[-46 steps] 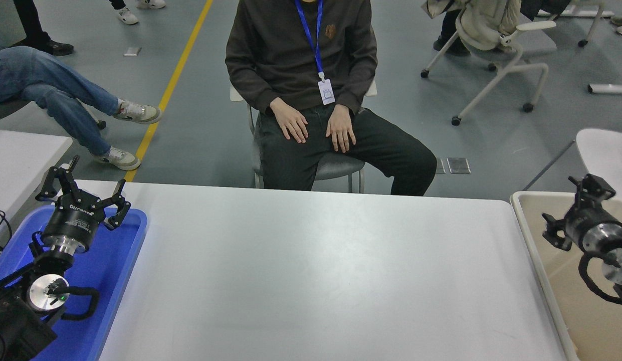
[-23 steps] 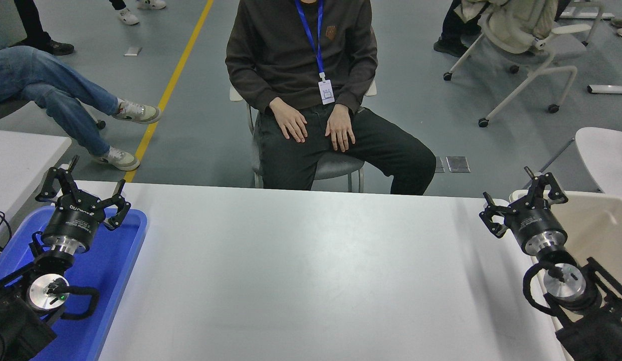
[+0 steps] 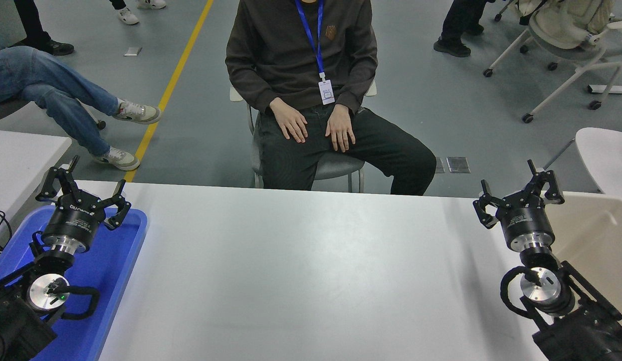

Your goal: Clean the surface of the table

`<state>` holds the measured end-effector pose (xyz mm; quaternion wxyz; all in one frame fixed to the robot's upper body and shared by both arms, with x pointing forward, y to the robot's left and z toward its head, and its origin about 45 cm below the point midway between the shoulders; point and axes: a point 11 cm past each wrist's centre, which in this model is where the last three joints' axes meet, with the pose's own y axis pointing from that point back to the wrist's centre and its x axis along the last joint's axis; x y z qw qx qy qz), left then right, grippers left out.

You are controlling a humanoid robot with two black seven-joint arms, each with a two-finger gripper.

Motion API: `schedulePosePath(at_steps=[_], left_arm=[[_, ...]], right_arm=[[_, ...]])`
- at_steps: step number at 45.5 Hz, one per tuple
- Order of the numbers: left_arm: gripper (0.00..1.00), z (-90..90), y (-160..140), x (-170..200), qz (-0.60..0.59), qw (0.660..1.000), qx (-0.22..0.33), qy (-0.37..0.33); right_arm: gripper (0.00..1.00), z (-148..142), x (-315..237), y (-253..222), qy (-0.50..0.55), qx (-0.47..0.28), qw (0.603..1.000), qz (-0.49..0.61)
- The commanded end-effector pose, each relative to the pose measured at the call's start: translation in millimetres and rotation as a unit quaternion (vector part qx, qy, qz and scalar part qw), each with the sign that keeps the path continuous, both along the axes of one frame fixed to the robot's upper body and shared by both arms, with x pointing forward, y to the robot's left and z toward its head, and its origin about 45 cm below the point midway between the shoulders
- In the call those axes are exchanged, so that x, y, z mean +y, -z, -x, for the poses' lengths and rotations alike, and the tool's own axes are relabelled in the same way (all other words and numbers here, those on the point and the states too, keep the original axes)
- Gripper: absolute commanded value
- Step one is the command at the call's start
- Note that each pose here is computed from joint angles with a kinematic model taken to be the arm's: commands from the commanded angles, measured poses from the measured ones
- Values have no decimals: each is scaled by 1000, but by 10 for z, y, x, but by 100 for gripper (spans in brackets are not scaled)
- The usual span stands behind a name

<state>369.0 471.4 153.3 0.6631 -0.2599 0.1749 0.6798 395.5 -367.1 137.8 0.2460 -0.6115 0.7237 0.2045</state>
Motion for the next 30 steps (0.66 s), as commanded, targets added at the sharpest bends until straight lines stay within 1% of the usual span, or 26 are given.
schedulePosePath(at_steps=[1, 8, 13, 18, 30], left_arm=[[100, 0, -1, 1, 0, 1000, 0, 0], [100, 0, 0, 0, 0, 1000, 0, 0], [100, 0, 0, 0, 0, 1000, 0, 0], [100, 0, -1, 1, 0, 1000, 0, 0], [100, 2, 1, 4, 0, 1000, 0, 0]], right_arm=[[100, -24, 106, -79, -18, -20, 998, 59], [100, -6, 120, -49, -27, -16, 996, 78], [100, 32, 210, 14, -55, -7, 991, 123], [100, 40, 217, 6, -54, -10, 986, 158], [100, 82, 177, 37, -42, -9, 986, 162]])
